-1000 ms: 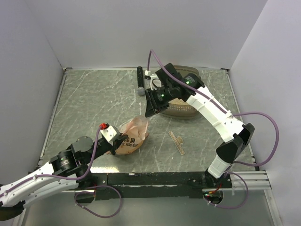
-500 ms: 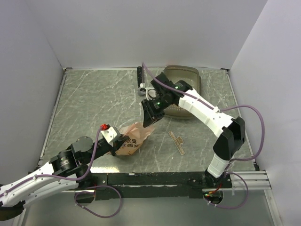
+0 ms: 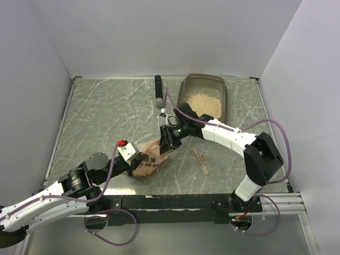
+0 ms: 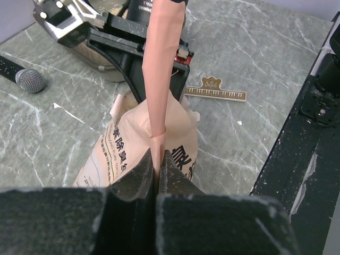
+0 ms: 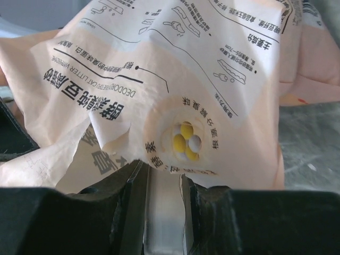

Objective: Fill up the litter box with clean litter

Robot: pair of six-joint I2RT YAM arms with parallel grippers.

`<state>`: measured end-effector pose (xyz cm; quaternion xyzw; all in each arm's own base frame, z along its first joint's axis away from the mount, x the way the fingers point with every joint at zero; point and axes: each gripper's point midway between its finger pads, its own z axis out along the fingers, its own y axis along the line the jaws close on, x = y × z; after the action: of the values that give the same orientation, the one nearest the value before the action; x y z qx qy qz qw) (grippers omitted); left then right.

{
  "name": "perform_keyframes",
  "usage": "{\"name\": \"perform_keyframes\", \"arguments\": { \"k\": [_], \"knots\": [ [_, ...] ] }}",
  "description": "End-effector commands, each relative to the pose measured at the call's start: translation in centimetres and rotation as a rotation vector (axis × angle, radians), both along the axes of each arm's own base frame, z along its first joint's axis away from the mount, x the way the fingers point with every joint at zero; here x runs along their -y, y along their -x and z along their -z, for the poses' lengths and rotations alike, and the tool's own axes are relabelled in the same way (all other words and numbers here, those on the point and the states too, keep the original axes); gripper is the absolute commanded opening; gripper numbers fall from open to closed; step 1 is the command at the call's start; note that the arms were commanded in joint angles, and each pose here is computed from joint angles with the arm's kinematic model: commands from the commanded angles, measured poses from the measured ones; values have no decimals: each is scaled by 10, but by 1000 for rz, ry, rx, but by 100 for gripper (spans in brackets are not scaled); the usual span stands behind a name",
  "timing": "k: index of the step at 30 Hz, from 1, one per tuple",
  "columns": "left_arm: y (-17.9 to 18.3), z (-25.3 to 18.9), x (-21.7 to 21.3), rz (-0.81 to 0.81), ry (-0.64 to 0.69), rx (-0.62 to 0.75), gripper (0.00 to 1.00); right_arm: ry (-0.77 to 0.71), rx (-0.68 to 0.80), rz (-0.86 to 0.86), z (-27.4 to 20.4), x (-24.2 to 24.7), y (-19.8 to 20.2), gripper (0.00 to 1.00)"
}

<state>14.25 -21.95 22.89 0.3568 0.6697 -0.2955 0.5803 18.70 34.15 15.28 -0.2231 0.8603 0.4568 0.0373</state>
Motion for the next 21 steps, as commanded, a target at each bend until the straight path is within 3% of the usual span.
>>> {"name": "perform_keyframes", "arguments": {
  "k": [1,21],
  "knots": [
    [0,-21,5,10,61,22,1,-99,45,13,-1,-14,1,0],
    [-2,-16,6,5,44,25,1,-453,71,59,-45,9,35,0]
  ]
}}
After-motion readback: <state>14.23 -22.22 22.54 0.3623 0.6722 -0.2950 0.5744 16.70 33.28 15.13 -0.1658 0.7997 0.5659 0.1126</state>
